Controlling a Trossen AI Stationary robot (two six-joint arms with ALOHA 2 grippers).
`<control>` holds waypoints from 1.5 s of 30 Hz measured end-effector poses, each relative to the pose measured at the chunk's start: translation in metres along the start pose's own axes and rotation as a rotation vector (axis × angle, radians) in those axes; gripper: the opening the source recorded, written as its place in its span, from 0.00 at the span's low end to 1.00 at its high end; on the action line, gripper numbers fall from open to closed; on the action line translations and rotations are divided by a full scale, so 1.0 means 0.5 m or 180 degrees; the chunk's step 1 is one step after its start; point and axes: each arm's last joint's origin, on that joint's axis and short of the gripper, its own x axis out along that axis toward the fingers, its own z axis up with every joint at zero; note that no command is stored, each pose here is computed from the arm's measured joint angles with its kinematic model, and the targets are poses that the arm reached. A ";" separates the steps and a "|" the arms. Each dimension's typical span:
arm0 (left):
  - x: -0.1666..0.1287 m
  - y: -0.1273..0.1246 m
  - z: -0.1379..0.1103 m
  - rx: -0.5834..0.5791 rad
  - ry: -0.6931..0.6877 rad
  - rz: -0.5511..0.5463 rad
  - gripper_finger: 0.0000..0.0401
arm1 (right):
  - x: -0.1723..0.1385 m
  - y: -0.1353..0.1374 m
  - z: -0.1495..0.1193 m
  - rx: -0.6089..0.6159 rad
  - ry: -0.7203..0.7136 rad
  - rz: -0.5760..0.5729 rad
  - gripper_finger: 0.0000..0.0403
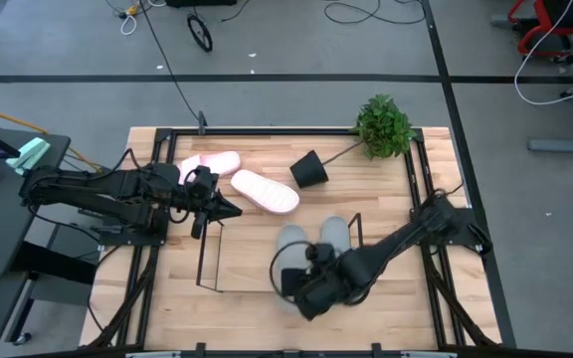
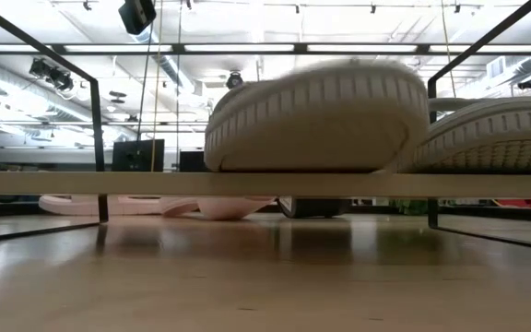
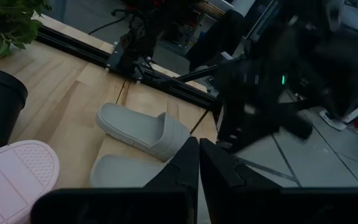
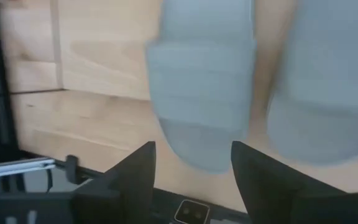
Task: Pick and place slides into the shelf
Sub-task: Align the gray slipper with the other gray slipper on the shelf
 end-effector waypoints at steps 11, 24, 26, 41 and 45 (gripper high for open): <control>0.000 -0.002 -0.001 0.0000 0.0049 -0.0091 0.08 | -0.150 0.000 0.145 -0.1150 -0.0072 0.0404 0.53; 0.000 0.001 -0.011 0.0070 0.0248 -0.0128 0.07 | -0.101 0.038 0.283 -0.2617 0.0820 0.0449 0.53; -0.001 0.002 -0.013 0.0061 0.0292 -0.0106 0.08 | -0.081 0.044 0.294 -0.2820 0.0950 0.0461 0.53; -0.022 -0.008 -0.021 -0.0259 0.0391 -0.0150 0.06 | 0.061 0.071 0.323 -0.3806 0.1606 0.0524 0.53; -0.038 -0.013 -0.015 -0.0248 0.0303 -0.0211 0.07 | 0.085 0.073 0.324 -0.3936 0.1704 0.0552 0.53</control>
